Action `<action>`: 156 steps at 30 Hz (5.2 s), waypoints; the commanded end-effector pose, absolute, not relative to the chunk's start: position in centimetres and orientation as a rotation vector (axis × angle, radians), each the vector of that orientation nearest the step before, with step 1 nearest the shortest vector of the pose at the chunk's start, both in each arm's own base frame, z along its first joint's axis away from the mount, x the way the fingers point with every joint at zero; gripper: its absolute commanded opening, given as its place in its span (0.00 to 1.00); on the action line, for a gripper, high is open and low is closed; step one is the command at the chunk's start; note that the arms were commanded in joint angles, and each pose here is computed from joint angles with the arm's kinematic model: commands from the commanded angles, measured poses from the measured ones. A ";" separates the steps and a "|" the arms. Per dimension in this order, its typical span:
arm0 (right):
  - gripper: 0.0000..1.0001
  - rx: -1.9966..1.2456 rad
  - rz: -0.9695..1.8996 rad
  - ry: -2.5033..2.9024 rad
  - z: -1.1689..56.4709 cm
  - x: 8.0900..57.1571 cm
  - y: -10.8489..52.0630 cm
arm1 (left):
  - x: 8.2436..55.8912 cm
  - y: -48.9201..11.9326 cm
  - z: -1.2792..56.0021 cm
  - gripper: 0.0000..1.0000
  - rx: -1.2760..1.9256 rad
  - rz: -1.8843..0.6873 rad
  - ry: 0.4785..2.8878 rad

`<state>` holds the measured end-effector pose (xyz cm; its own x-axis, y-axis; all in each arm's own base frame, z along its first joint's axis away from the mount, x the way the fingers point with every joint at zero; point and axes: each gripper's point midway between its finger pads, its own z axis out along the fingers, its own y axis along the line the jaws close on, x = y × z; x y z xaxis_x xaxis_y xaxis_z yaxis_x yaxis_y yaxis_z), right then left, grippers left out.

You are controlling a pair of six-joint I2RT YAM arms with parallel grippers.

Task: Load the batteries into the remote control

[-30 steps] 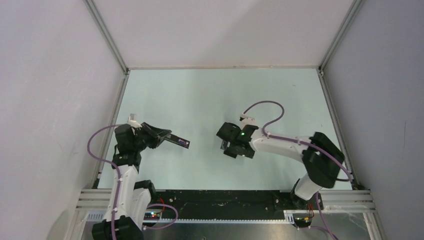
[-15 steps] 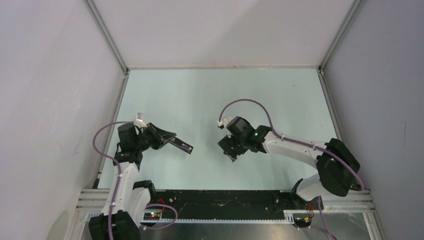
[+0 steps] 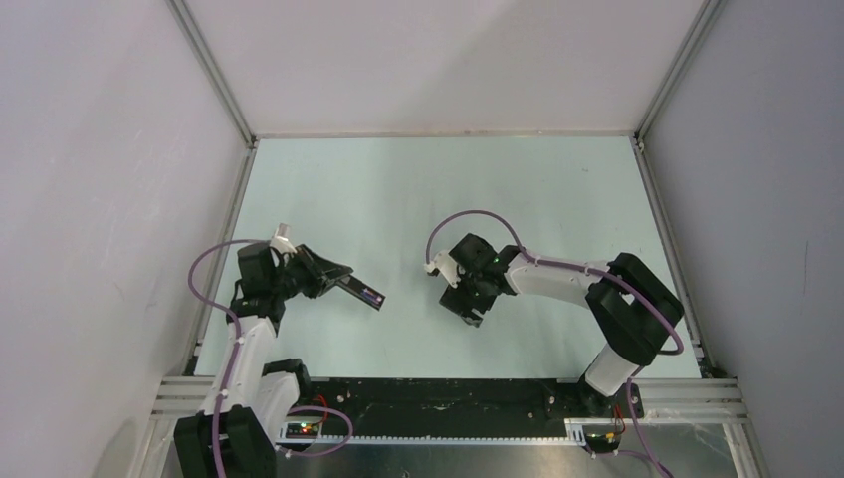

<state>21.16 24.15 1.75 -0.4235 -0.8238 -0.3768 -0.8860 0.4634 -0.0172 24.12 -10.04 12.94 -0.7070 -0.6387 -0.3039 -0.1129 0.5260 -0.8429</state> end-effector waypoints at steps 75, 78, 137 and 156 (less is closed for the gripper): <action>0.27 -1.039 0.343 2.055 22.0 13.3 37.6 | 19.0 -18.2 25.2 0.00 0.154 -1.401 1.776; 0.27 -1.029 0.317 2.063 21.9 13.5 37.5 | 19.1 -18.2 25.1 0.00 0.150 -1.399 1.777; 0.33 -0.902 0.321 2.128 21.3 16.5 39.5 | 18.7 -19.1 24.5 0.00 0.014 -1.555 1.890; 0.58 -0.946 0.306 2.159 20.7 16.6 38.9 | 18.8 -19.3 24.8 0.00 -0.041 -1.595 1.976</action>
<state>15.23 37.79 18.81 -0.4596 -0.5897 -0.6642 -0.7353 0.6720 -0.0878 20.30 -18.50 22.46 -0.7869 -0.4366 -0.4362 0.3049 0.3394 -0.8898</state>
